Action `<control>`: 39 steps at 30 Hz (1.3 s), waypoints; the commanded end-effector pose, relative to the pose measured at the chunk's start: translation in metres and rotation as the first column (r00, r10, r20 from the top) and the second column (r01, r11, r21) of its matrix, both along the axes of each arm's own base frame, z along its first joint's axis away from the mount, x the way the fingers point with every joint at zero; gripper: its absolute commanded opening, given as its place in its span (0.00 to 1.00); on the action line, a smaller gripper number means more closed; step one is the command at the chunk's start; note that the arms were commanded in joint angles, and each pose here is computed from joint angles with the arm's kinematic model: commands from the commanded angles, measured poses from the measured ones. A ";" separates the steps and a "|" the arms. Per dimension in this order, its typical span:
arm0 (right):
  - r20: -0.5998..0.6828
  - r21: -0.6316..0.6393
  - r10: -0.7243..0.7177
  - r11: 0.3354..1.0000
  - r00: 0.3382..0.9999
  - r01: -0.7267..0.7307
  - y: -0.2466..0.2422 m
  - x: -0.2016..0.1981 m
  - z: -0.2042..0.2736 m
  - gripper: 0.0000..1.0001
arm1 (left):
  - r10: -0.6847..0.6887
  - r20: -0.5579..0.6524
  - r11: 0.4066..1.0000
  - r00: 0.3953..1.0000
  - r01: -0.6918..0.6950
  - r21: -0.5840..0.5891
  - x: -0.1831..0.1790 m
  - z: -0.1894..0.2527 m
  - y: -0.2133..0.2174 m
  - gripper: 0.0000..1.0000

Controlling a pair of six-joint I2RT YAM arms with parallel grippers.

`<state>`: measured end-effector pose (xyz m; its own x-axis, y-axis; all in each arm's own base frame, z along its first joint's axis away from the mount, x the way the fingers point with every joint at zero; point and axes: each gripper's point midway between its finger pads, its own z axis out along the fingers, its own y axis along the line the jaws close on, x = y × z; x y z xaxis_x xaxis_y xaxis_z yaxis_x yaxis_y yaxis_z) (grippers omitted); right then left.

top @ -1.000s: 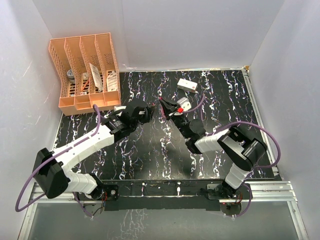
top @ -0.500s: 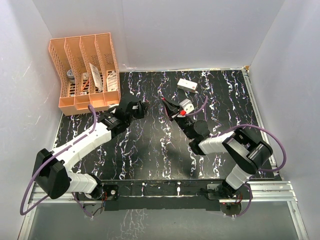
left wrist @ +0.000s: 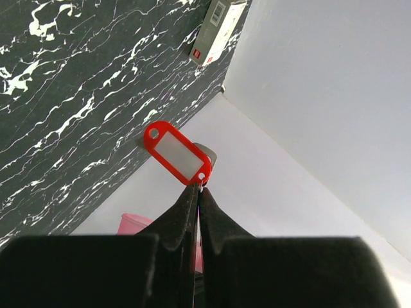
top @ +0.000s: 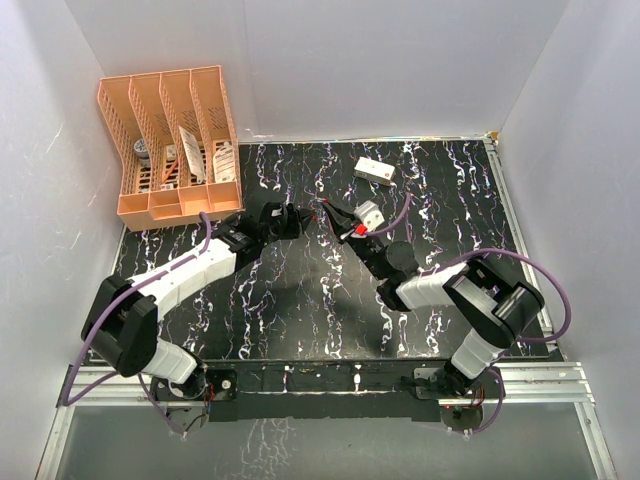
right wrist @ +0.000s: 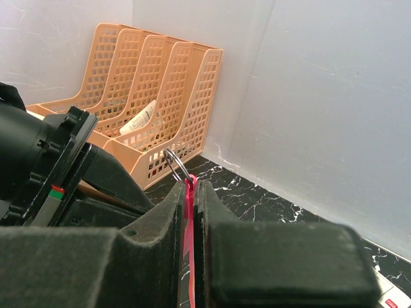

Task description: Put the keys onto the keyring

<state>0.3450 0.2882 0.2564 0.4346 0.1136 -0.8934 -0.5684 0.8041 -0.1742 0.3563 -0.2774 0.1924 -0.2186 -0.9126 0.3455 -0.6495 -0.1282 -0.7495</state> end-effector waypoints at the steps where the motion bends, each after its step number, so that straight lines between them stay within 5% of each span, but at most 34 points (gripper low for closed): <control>1: 0.267 0.219 -0.041 0.976 0.963 -0.019 -0.024 -0.028 0.079 0.00 | 0.028 -0.023 0.987 0.999 -0.032 -0.160 0.001 0.022 -0.006 0.00; 39: 0.146 0.307 -0.086 0.951 0.985 0.037 -0.026 -0.006 0.062 0.00 | 0.073 0.020 0.976 0.997 -0.067 -0.206 0.003 0.042 0.003 0.00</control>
<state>0.3610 0.2816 0.2254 0.3425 0.1084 -0.9332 -0.5150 0.8524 -0.0900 0.3584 -0.2787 0.2109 -0.2459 -0.8919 0.3795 -0.6075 -0.1633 -0.7774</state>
